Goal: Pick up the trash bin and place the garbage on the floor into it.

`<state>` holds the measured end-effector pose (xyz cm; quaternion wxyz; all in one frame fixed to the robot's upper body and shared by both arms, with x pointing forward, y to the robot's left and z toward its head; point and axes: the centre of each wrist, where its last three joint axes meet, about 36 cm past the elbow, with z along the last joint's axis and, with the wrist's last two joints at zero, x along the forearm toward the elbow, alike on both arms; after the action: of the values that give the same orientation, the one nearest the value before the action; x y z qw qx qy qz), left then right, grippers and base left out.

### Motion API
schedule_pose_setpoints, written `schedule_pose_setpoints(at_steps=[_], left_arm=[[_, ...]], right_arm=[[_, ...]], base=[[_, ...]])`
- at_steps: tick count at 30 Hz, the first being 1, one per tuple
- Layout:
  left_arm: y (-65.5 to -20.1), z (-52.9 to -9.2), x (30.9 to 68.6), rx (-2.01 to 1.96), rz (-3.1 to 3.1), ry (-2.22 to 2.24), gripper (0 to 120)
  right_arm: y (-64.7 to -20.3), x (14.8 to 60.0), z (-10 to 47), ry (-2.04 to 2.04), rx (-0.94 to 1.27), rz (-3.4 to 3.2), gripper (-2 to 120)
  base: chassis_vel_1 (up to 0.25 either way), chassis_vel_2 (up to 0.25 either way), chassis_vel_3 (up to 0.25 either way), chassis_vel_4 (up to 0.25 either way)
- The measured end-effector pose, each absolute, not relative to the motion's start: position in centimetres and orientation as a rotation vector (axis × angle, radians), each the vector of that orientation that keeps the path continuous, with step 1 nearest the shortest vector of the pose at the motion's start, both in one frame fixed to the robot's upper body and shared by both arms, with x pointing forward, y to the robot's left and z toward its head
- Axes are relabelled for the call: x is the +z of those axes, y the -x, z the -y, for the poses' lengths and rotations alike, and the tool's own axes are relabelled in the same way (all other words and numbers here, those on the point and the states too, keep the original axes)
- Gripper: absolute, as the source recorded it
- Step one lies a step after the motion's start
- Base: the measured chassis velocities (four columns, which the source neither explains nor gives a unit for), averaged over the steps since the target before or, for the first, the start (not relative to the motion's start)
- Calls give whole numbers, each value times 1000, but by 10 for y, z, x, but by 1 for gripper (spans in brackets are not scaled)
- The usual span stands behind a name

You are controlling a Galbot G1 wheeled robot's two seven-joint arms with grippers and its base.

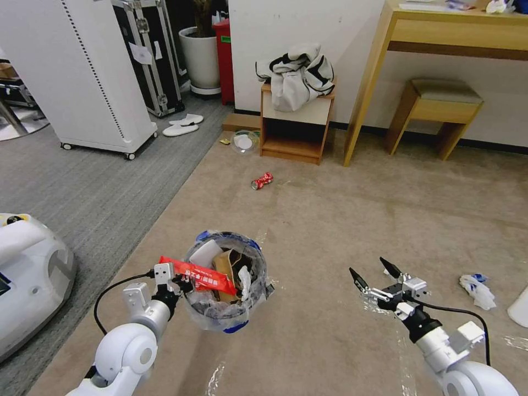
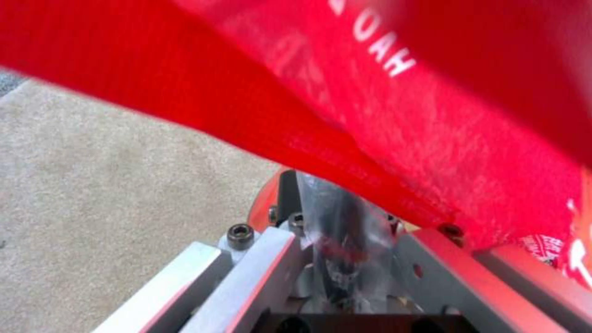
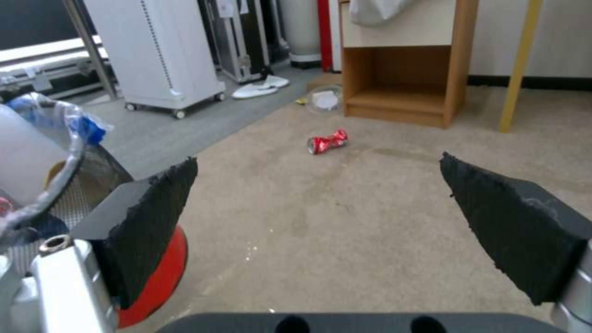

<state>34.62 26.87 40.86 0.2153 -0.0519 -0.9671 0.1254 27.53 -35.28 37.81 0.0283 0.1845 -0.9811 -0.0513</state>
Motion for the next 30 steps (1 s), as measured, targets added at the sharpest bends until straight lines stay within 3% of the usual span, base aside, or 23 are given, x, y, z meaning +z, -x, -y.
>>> schedule_pose_setpoints(at_steps=[30], left_arm=[[-342,-257,405,315,2686,207,1]], right_arm=[[-270,373,358,-526,-129,3062,100]], base=[[0,0,0,0]])
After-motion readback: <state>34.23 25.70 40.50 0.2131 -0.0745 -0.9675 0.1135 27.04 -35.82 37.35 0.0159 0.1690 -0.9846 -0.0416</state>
